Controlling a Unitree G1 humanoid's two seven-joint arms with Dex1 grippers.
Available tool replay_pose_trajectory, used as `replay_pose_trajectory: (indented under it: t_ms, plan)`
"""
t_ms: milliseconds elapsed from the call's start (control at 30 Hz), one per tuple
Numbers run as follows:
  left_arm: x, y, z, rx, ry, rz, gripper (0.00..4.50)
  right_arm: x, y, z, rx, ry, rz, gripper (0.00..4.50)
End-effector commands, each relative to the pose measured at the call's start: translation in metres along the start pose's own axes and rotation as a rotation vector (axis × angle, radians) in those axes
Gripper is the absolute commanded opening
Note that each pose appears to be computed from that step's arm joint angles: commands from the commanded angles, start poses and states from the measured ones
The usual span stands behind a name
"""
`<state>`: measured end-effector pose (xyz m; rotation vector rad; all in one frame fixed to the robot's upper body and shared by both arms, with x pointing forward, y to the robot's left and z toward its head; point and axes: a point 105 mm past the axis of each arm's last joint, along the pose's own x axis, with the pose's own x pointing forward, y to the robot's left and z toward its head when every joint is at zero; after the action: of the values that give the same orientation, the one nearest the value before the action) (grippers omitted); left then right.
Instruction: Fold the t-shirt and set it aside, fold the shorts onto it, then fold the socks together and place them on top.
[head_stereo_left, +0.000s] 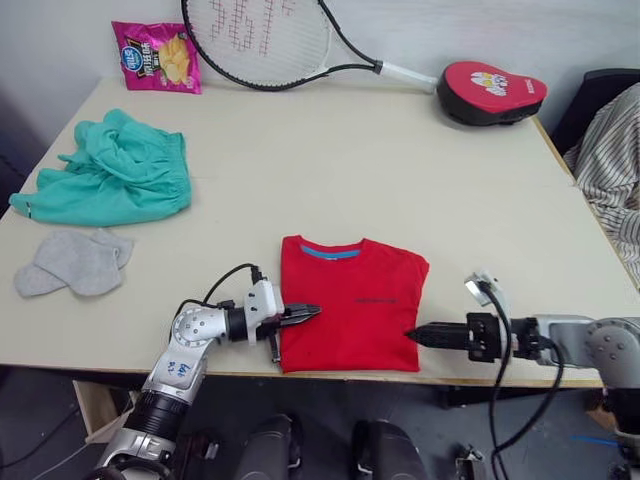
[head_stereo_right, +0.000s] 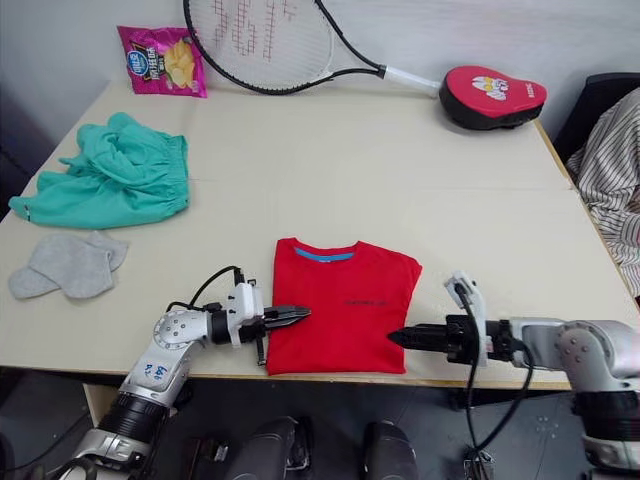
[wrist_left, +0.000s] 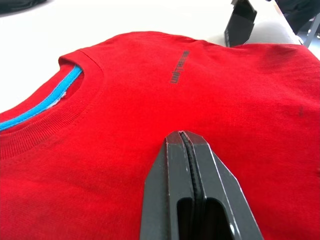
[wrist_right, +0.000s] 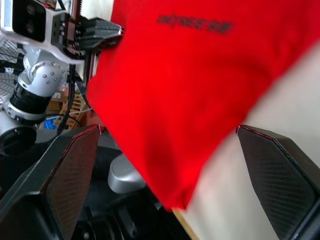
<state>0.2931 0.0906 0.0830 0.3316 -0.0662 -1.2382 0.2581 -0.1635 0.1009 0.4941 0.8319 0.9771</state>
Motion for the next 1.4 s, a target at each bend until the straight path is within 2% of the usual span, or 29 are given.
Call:
replay_pose_trajectory:
  t_ms: [33,300,333,367,433,600,733,900,1033,1233,1400]
  plan:
    - [0.002,0.0,-0.002,0.007,0.002,0.004,0.0,0.014,-0.012,-0.007,0.029,0.029,-0.059,3.53]
    - [0.0,0.004,-0.002,0.028,0.001,0.014,0.0,0.016,-0.019,-0.002,0.01,-0.013,-0.103,0.63]
    - [-0.001,0.0,-0.002,0.055,0.002,-0.03,0.0,0.016,-0.019,-0.001,0.006,-0.025,-0.102,0.24]
    - [-0.002,-0.002,0.001,0.054,-0.014,-0.053,0.0,0.016,-0.019,0.0,0.0,-0.04,-0.106,0.05]
    - [-0.003,-0.001,0.01,0.045,-0.061,-0.059,0.0,0.014,-0.018,0.002,-0.009,-0.056,-0.111,0.05]
    - [-0.007,0.007,0.044,-0.005,-0.182,-0.063,1.56,-0.009,-0.018,0.014,-0.019,-0.111,-0.138,0.0]
    - [-0.015,0.004,0.077,-0.082,-0.296,-0.124,2.78,-0.042,-0.019,0.028,-0.008,-0.185,-0.181,0.0]
    - [-0.024,0.002,0.097,-0.148,-0.351,-0.158,4.35,-0.085,-0.027,0.04,0.007,-0.253,-0.286,0.0]
    - [-0.026,0.006,0.103,-0.141,-0.371,-0.13,4.47,-0.145,-0.048,0.05,0.014,-0.341,-0.458,0.0]
    - [-0.033,0.01,0.103,-0.137,-0.35,-0.102,4.47,-0.218,-0.091,0.038,0.046,-0.376,-0.736,0.0]
    - [-0.042,0.014,0.101,-0.137,-0.308,-0.091,4.47,-0.24,-0.109,0.029,0.067,-0.339,-0.868,0.0]
